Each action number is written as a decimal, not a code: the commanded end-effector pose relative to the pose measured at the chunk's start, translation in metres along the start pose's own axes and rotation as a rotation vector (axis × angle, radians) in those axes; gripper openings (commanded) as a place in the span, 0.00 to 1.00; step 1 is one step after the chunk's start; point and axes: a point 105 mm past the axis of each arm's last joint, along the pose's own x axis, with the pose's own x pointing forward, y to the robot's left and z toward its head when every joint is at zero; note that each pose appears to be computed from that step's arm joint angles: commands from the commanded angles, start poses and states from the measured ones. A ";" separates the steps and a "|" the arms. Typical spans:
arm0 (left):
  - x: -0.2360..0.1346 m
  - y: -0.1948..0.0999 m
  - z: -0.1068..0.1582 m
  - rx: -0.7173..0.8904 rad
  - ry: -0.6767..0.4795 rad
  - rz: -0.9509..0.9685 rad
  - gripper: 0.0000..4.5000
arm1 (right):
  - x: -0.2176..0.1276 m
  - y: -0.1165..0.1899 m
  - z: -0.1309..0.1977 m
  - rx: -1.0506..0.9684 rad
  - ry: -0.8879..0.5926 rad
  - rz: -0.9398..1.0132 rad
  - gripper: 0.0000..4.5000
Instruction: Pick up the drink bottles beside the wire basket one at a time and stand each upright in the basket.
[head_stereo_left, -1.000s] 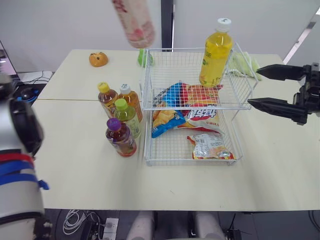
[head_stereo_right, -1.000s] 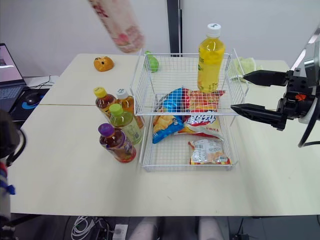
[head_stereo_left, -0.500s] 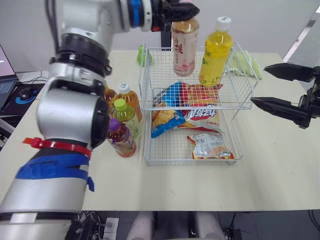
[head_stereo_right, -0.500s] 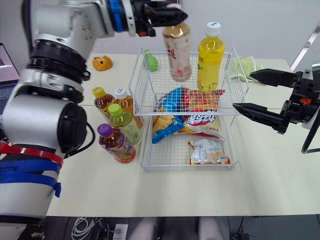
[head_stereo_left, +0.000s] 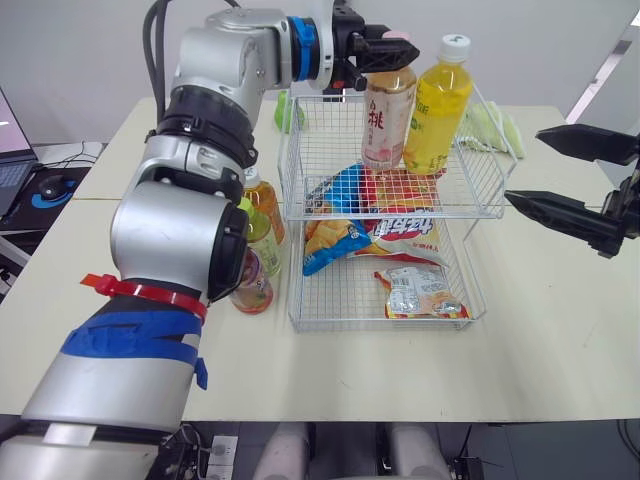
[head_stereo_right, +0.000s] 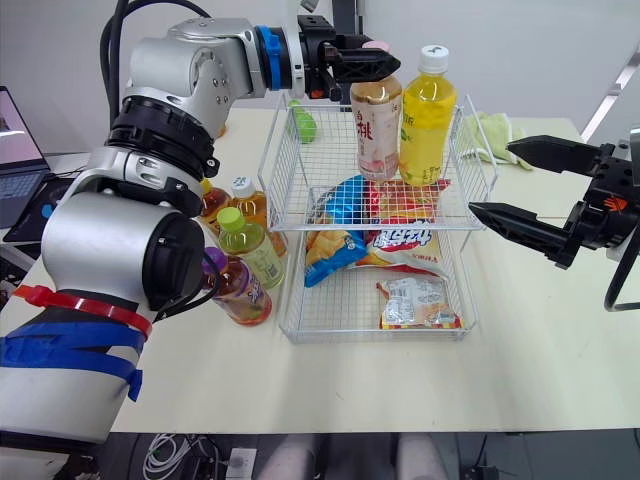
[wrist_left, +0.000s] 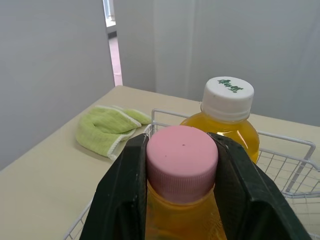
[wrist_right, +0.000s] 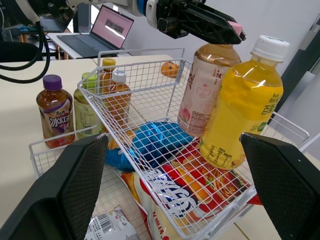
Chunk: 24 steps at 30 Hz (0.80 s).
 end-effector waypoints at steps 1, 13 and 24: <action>-0.008 -0.007 0.033 0.077 -0.076 -0.037 0.66 | -0.006 0.000 0.014 -0.063 -0.020 -0.018 1.00; -0.107 -0.010 0.064 0.121 -0.111 -0.058 0.99 | -0.003 0.003 0.014 -0.062 -0.014 0.030 1.00; -0.237 0.028 0.008 0.195 0.033 0.475 0.99 | 0.019 0.007 0.017 -0.078 -0.035 0.167 1.00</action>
